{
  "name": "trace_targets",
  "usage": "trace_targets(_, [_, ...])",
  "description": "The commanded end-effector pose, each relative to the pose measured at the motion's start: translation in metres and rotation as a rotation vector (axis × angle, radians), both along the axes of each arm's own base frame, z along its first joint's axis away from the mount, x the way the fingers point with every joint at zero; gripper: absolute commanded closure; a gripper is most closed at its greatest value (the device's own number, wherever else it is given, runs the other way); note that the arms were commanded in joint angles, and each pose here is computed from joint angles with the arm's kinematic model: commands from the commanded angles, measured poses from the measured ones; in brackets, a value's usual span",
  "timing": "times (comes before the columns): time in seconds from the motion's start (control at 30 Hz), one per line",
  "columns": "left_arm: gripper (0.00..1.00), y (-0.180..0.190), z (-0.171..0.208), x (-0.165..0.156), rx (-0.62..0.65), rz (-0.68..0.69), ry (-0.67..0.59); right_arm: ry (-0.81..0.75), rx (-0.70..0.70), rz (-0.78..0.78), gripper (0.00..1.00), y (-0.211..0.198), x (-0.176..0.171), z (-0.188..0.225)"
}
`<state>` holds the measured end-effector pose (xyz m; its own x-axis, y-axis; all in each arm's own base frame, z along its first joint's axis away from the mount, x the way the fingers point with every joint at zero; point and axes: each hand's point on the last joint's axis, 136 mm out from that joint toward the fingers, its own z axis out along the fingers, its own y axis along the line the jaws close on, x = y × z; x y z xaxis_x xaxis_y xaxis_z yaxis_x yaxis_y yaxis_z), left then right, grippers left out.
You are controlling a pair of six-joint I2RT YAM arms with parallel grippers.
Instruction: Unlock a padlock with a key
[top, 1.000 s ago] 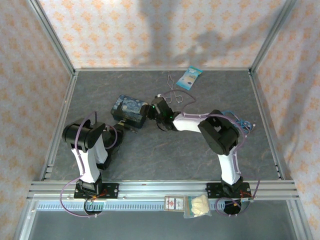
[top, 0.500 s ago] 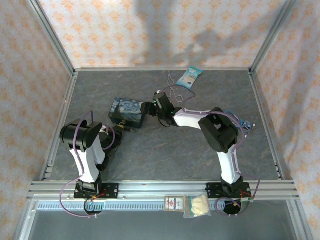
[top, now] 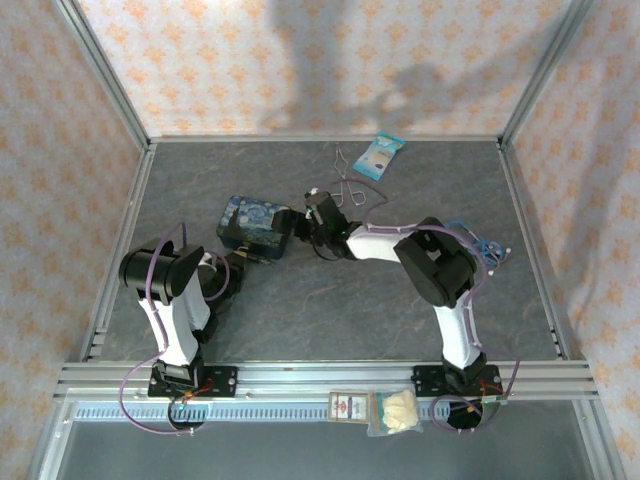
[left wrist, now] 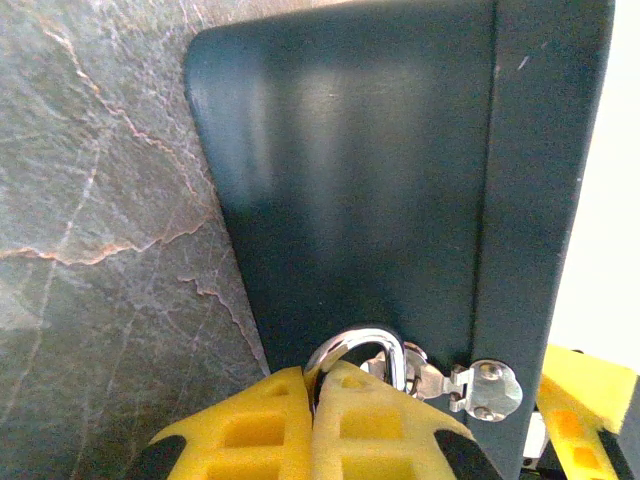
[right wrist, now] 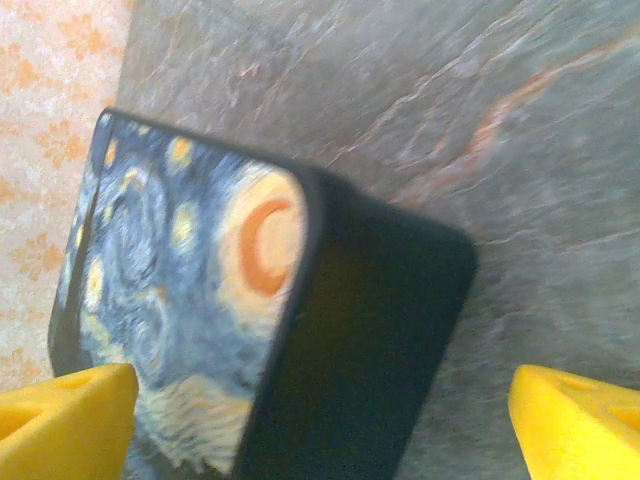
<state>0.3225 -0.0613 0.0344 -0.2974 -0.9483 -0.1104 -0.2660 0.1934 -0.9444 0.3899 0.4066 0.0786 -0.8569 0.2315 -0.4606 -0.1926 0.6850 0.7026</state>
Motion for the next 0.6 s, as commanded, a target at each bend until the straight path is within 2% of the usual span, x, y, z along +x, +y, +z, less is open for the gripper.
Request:
trace_targets(0.0, [1.00,0.006,0.043,0.005,0.021,0.030,-0.191,0.001,-0.052,-0.044,0.06,0.004,0.013,-0.006])
trace_targets(0.17, [1.00,0.008,0.055,0.006,0.015,0.045,-0.226,0.083,-0.154,-0.132,0.07,-0.008,0.018,-0.042])
trace_targets(0.3, [1.00,0.015,0.058,0.007,0.012,0.081,-0.234,0.117,-0.264,-0.178,0.13,-0.031,0.015,-0.070])
trace_targets(0.4, [1.00,0.027,0.059,0.007,0.013,0.130,-0.235,0.113,-0.350,-0.201,0.15,-0.056,0.011,-0.079])
trace_targets(0.57, [1.00,0.038,0.057,0.010,0.004,0.191,-0.227,0.127,-0.413,-0.229,0.18,-0.089,0.005,-0.089])
